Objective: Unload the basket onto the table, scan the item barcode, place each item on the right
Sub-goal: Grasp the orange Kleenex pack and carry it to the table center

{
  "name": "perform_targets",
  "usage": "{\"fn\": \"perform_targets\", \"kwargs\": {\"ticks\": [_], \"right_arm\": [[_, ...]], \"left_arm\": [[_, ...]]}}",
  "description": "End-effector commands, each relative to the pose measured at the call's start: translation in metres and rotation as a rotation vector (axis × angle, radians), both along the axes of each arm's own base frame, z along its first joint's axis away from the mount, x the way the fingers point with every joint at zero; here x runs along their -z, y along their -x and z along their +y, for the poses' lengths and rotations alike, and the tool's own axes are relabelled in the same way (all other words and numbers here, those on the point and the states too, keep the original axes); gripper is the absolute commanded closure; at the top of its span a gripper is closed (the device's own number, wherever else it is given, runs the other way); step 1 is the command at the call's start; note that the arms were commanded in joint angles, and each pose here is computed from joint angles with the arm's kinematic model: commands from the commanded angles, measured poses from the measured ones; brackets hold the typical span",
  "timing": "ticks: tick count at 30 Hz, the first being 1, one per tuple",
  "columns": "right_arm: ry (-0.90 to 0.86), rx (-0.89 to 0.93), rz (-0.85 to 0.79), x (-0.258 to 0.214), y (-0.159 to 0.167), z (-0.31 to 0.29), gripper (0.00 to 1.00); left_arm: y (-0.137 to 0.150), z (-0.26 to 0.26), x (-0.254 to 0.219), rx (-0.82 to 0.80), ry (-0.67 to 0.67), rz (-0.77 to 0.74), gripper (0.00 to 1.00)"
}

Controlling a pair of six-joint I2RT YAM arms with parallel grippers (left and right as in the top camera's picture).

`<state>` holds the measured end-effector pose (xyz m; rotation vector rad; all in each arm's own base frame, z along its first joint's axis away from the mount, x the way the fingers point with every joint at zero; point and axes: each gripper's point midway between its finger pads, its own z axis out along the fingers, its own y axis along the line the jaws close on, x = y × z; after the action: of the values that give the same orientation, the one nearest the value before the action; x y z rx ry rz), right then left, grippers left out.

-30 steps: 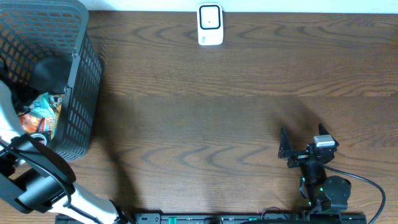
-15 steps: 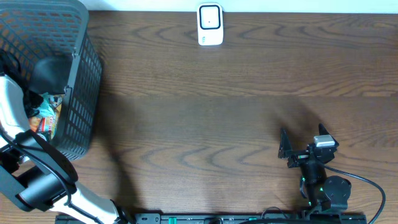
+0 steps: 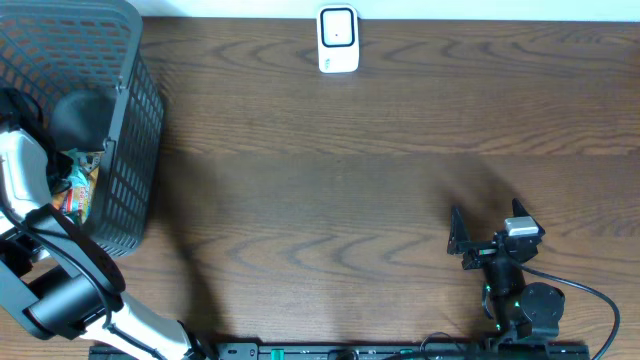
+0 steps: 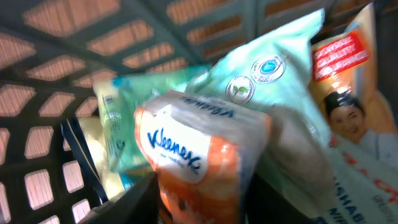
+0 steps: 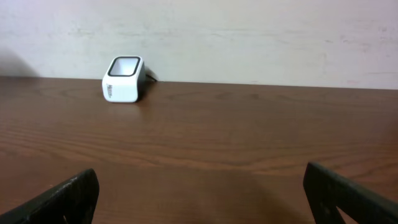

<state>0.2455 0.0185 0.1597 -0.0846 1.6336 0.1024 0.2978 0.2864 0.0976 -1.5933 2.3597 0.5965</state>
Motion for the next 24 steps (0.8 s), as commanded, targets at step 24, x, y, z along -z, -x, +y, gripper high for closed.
{"fn": "perform_targets", "kwargs": {"ticks": [24], "right_arm": [[0.011,-0.008,0.001,0.001,0.0,0.002,0.01]], "left_arm": [[0.001,-0.031,-0.123,0.062,-0.067,-0.355,0.93]]}}
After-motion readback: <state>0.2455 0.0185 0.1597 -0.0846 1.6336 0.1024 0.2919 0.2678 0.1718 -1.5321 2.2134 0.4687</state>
